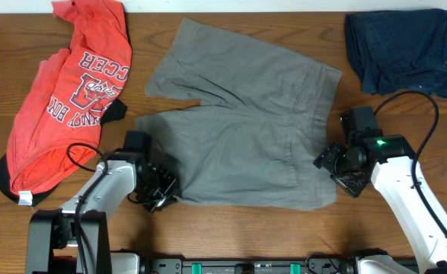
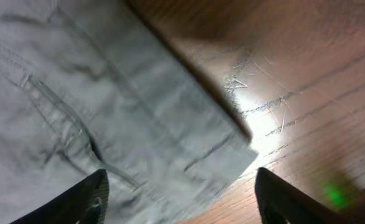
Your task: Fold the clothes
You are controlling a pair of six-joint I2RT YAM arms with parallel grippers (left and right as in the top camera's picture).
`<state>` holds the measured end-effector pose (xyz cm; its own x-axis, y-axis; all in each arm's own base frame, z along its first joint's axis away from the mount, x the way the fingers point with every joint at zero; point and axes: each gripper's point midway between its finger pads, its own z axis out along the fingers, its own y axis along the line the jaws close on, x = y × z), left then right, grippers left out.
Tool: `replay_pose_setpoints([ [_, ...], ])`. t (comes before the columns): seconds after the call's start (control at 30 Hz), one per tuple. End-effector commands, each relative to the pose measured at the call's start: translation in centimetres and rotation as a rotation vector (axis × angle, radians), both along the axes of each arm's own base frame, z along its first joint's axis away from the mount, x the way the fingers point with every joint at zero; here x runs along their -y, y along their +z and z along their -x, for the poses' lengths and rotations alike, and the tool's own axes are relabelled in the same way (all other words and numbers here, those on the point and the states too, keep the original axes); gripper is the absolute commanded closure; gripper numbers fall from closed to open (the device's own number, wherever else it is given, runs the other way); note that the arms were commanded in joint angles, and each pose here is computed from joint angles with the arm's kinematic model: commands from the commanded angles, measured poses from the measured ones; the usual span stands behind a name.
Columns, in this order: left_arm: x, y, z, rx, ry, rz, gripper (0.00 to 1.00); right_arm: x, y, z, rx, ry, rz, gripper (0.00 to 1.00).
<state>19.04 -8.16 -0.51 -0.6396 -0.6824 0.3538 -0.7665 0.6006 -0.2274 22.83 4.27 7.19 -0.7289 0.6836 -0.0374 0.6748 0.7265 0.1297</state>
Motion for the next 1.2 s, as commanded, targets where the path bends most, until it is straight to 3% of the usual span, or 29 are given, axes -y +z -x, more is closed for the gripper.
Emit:
replay_pose_setpoints([
  [0.0,-1.8,-1.2,0.3,-0.002,-0.025,-0.078,0.94,-0.1,-0.2,0.4,-0.011,0.05,0.013,0.3],
  [0.17,-1.9,-1.0,-0.4,0.019,-0.026,-0.077,0.94,-1.5,-0.3,1.2,-0.038,0.077,-0.034,0.35],
  [0.5,-1.9,-1.0,-1.3,0.059,-0.024,-0.077,0.94,-3.8,-3.5,5.0,-0.144,-0.076,-0.041,0.25],
  [0.83,-1.9,-1.1,-1.3,0.059,-0.024,-0.077,0.94,-3.8,-7.7,6.9,-0.173,-0.138,-0.038,0.28],
  [1.07,-1.9,-1.1,-1.4,0.066,-0.024,-0.078,0.94,-3.3,-8.3,6.2,-0.144,-0.113,-0.004,0.47],
  [1.17,-1.9,-1.1,-1.6,0.075,-0.024,-0.078,0.94,-3.2,-8.3,5.4,-0.104,-0.044,0.009,0.68],
])
